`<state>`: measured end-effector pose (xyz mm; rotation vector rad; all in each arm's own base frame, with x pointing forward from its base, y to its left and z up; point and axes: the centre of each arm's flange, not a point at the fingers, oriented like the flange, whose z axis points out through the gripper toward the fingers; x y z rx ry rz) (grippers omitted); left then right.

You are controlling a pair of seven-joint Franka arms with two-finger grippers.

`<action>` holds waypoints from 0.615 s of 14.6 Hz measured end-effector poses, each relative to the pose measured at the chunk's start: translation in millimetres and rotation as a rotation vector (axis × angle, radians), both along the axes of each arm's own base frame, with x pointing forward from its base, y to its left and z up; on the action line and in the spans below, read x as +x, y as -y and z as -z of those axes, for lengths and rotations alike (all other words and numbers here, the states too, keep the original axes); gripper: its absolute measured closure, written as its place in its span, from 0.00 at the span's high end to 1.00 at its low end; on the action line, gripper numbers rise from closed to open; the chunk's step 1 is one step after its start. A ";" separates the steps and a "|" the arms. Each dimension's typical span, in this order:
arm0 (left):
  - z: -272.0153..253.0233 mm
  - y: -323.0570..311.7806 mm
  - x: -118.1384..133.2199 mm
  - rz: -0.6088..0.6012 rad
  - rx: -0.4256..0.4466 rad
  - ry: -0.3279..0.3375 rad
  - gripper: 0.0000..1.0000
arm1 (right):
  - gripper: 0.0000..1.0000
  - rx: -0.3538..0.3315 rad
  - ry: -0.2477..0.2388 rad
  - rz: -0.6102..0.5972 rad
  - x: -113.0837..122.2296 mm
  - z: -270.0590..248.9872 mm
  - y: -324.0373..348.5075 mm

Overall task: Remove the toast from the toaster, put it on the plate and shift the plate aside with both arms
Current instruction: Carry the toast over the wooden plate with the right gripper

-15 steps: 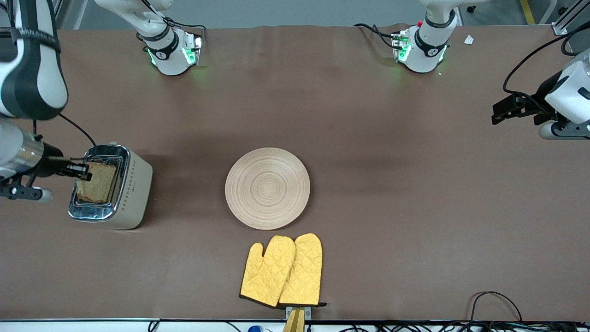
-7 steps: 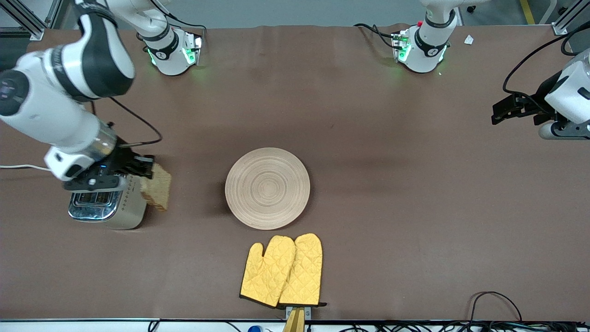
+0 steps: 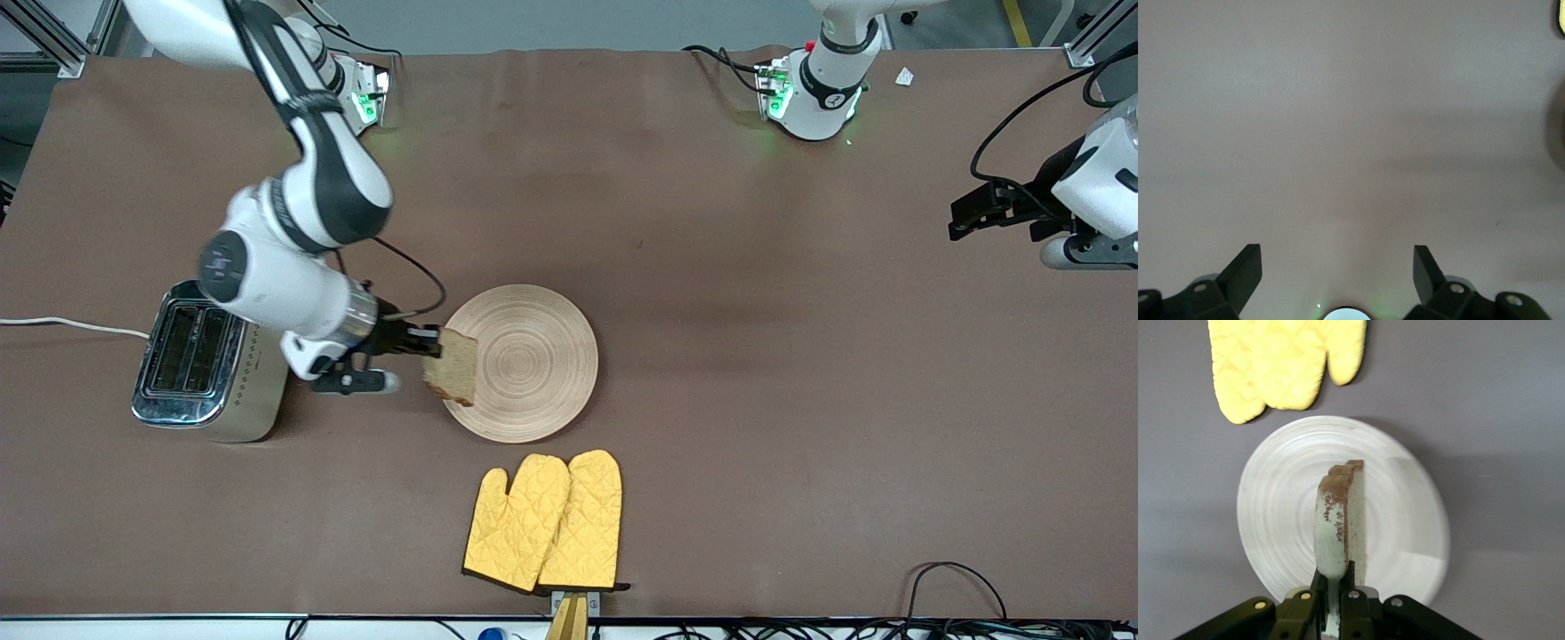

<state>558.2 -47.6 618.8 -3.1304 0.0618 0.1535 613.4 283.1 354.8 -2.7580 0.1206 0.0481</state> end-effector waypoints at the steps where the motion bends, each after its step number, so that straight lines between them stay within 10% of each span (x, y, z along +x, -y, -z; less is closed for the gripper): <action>1: 0.0 -0.3 0.0 -0.001 0.000 0.000 1.00 | 0.10 0.011 0.000 0.012 -4.8 18.2 -21.5; 9: 0.1 11.3 -1.1 0.020 -0.001 0.000 1.00 | 0.10 0.064 -0.026 0.010 -2.7 73.7 -43.1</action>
